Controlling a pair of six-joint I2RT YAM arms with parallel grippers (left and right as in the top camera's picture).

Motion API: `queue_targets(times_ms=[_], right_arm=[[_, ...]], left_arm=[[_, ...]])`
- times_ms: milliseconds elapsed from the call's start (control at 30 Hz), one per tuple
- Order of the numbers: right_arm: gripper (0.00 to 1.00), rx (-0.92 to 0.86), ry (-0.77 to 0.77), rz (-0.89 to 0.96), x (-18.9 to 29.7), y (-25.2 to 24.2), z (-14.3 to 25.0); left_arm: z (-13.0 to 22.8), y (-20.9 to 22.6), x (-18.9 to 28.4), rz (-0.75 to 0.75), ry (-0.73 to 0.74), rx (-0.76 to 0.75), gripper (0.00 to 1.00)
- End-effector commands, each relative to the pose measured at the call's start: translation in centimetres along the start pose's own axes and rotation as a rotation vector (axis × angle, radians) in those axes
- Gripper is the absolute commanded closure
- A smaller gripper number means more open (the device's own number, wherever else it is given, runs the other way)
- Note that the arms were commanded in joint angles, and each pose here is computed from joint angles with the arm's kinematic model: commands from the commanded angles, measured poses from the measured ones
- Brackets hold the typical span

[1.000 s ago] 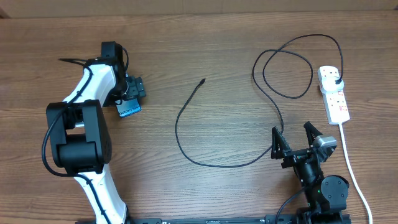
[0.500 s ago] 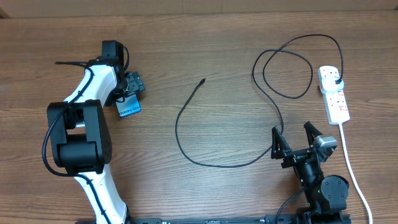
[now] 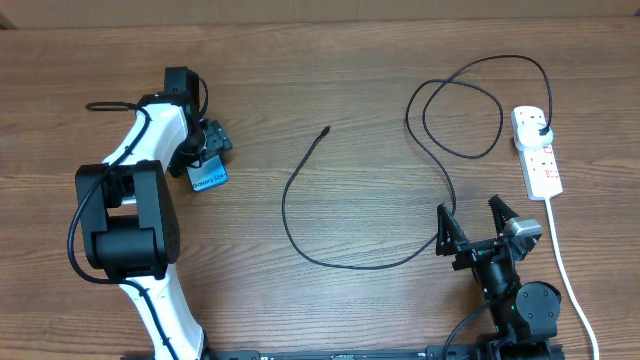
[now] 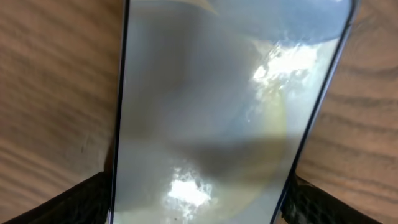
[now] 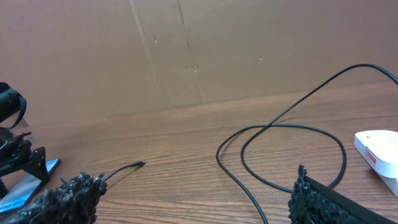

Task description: Plug charger to phone and switch on socket

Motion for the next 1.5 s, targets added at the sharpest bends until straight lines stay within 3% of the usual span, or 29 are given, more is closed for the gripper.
queue_targets(times_ms=[0, 633, 833, 1033, 1467], right_arm=[[0.0, 0.005, -0.003, 0.003, 0.0, -0.1, 0.2], [0.0, 0.005, -0.003, 0.003, 0.0, -0.1, 0.2], [0.0, 0.005, -0.003, 0.003, 0.0, -0.1, 0.2], [0.0, 0.005, -0.003, 0.003, 0.0, -0.1, 0.2], [0.0, 0.005, -0.003, 0.003, 0.0, -0.1, 0.2]], left_arm=[[3.4, 0.8, -3.2, -0.034, 0.19, 0.038, 0.08], [0.1, 0.8, -3.6, -0.053, -0.016, -0.011, 0.0], [0.1, 0.6, -3.6, -0.035, -0.009, -0.01, 0.03], [0.2, 0.5, -3.6, -0.033, -0.007, -0.012, 0.11], [1.0, 1.0, -3.5, -0.061, 0.04, -0.038, 0.12]])
Point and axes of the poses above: each gripper's point midway between its finger pads, its own x axis back along the fingers, its own y axis along the line the jaws close on, z = x × y, the point moved 7 cm from there along x, back along the fingers, and after that the axes turned 1 degree about x, right-handed, at the moved point
